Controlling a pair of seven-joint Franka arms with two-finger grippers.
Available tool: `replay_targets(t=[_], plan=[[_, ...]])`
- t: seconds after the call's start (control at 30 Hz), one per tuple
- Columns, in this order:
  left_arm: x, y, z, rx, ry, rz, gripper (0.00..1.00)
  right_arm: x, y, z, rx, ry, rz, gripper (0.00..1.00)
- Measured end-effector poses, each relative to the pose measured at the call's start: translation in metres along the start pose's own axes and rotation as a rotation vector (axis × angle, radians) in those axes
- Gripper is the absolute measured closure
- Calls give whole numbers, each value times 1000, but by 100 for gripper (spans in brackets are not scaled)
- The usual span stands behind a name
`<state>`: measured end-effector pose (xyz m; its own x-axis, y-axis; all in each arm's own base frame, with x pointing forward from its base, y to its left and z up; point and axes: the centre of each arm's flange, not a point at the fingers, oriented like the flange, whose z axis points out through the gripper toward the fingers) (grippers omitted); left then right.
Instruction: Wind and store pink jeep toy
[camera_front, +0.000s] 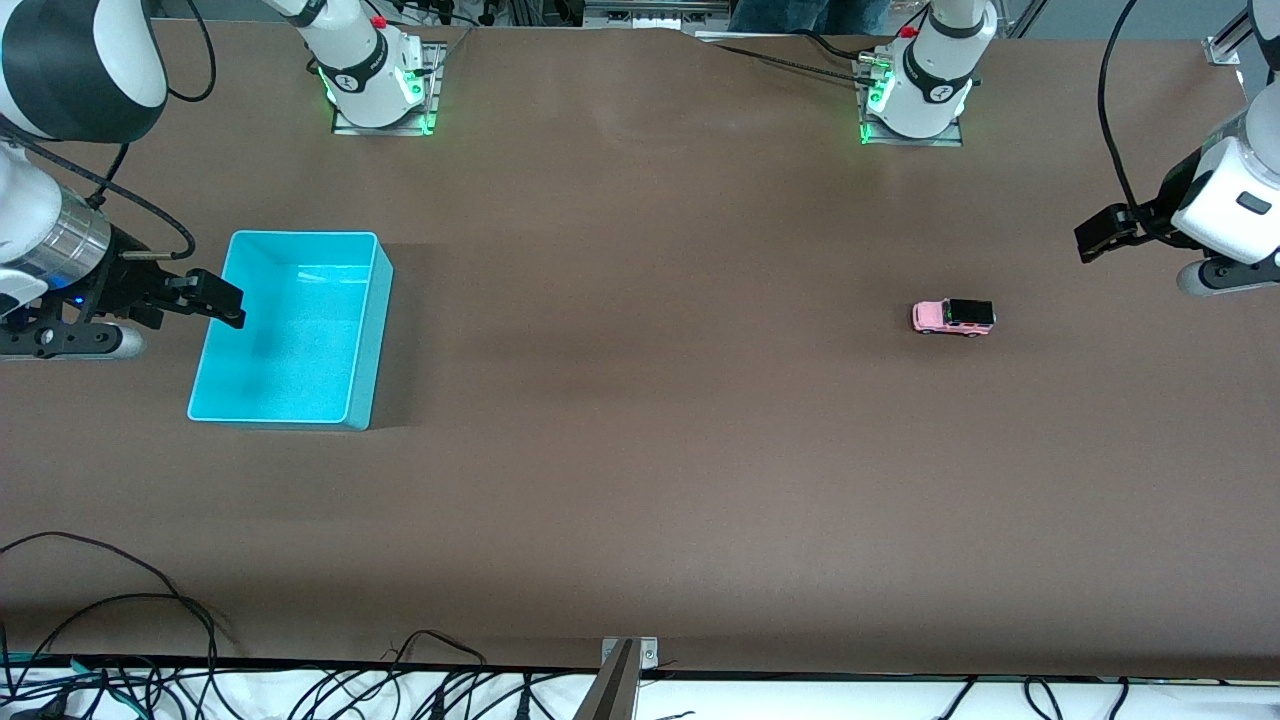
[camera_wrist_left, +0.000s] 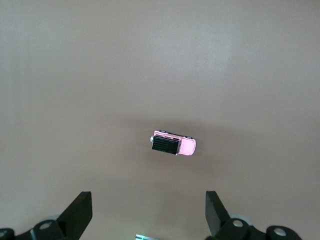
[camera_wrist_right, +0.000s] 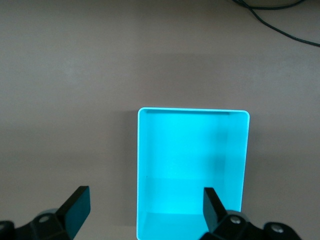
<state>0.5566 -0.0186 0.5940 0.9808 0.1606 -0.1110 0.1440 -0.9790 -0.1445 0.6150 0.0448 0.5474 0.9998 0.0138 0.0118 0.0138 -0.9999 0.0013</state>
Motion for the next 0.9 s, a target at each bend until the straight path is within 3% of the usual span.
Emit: replay_targets(t=[0.53, 0.9], plan=[[5, -27, 13, -121, -52, -62, 0, 0, 0, 0, 0, 0, 0, 0], [0, -23, 21, -121, -106, -52, 0, 0, 1, 0, 0, 0, 2, 0]])
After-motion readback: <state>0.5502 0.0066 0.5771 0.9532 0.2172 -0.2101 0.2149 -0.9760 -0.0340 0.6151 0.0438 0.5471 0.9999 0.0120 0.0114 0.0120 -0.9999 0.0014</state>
